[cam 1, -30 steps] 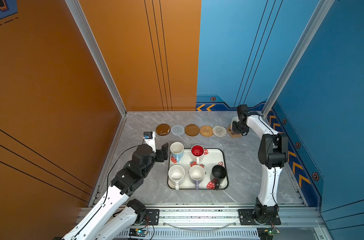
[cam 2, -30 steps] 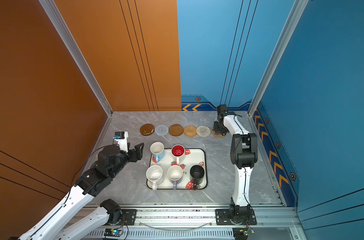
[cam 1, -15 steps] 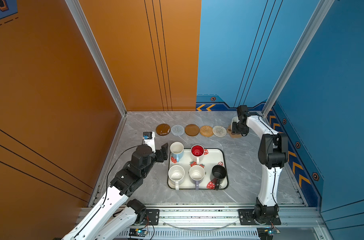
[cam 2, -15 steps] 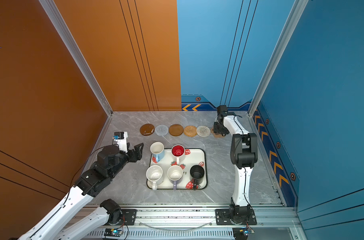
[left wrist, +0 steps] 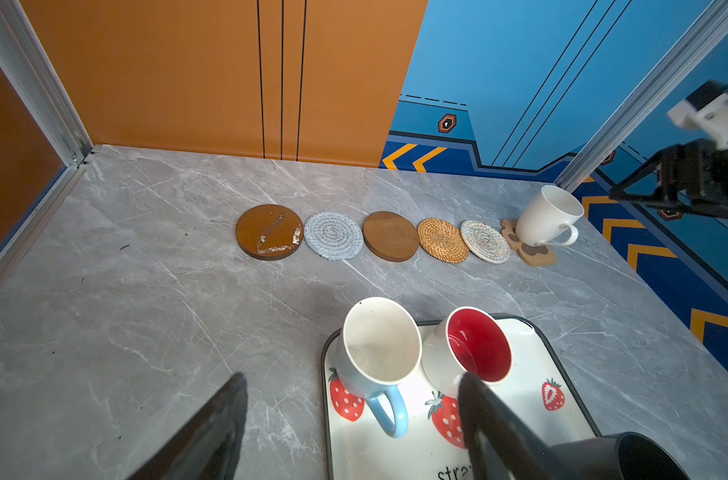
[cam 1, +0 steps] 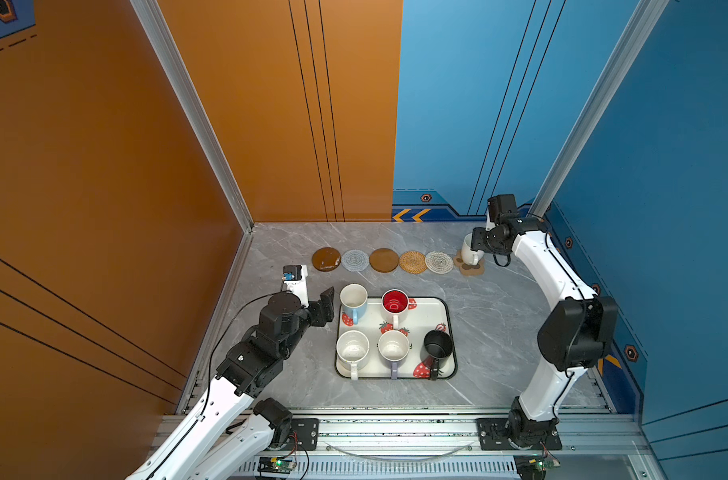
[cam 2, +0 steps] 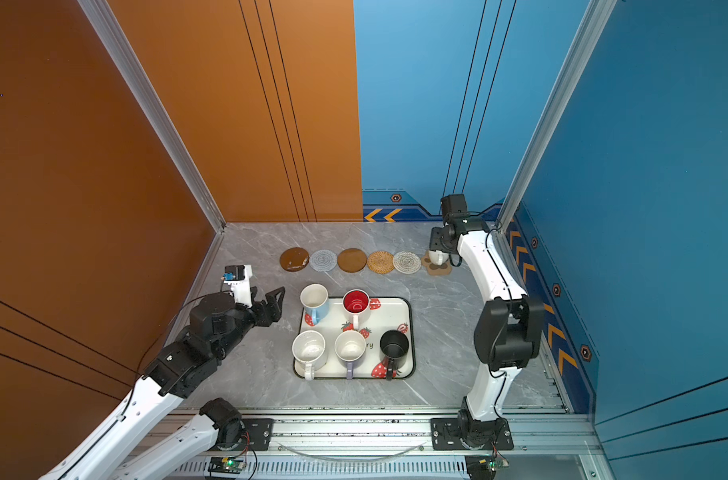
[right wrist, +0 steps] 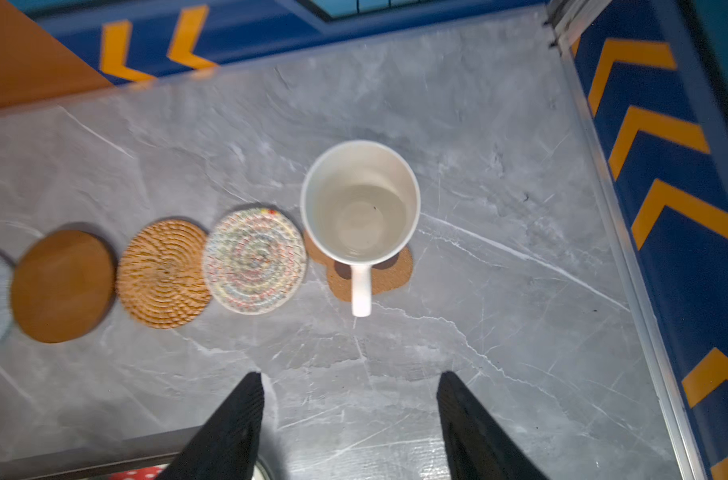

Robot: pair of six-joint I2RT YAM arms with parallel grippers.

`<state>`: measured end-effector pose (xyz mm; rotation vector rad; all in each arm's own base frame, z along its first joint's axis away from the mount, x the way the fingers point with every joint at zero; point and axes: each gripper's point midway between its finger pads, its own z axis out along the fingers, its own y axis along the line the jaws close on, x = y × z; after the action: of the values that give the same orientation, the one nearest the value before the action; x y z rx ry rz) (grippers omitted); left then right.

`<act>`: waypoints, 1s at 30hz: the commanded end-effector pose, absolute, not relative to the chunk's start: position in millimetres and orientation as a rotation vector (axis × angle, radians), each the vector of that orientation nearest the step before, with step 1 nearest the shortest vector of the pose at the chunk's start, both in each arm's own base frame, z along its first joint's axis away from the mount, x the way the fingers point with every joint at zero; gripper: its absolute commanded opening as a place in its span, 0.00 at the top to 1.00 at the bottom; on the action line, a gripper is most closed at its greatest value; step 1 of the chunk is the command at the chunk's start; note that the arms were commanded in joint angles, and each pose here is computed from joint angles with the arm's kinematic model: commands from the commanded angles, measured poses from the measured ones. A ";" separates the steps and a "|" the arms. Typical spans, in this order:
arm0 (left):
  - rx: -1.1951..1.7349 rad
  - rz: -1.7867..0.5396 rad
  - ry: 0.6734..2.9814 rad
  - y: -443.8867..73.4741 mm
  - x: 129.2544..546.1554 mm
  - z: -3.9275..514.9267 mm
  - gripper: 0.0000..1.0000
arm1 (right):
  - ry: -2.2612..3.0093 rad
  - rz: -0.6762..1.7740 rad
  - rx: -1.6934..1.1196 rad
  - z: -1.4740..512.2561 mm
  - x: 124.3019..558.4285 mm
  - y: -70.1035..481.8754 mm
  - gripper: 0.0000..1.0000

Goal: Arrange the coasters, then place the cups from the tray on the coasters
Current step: 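Lower the white mug onto the paw-print coaster and open the right gripper, then raise the right gripper off the mug while the left arm reaches toward the tray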

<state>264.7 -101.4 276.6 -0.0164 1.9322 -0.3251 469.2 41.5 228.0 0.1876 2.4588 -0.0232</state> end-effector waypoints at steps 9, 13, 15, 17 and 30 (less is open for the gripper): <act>-0.048 -0.355 1.932 -98.5 260.1 278.4 0.20 | 2.282 0.126 0.015 298.7 433.4 141.1 0.24; -0.054 -0.373 1.933 -100.2 259.3 279.2 0.21 | 2.261 0.181 0.006 300.4 431.0 166.5 0.23; -0.070 -0.370 1.940 -99.5 260.0 277.4 0.21 | 2.253 0.203 -0.003 301.6 428.6 179.0 0.23; -0.079 -0.365 1.952 -99.2 261.0 276.0 0.23 | 2.244 0.214 -0.014 301.1 426.0 190.8 0.23; 0.011 -0.322 2.073 -125.9 265.0 264.0 0.23 | 2.283 0.321 0.025 277.2 424.9 230.1 0.23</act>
<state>268.1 -124.8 254.0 0.0027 2.0677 -0.3394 423.8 220.9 289.6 -0.0054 2.2626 0.2985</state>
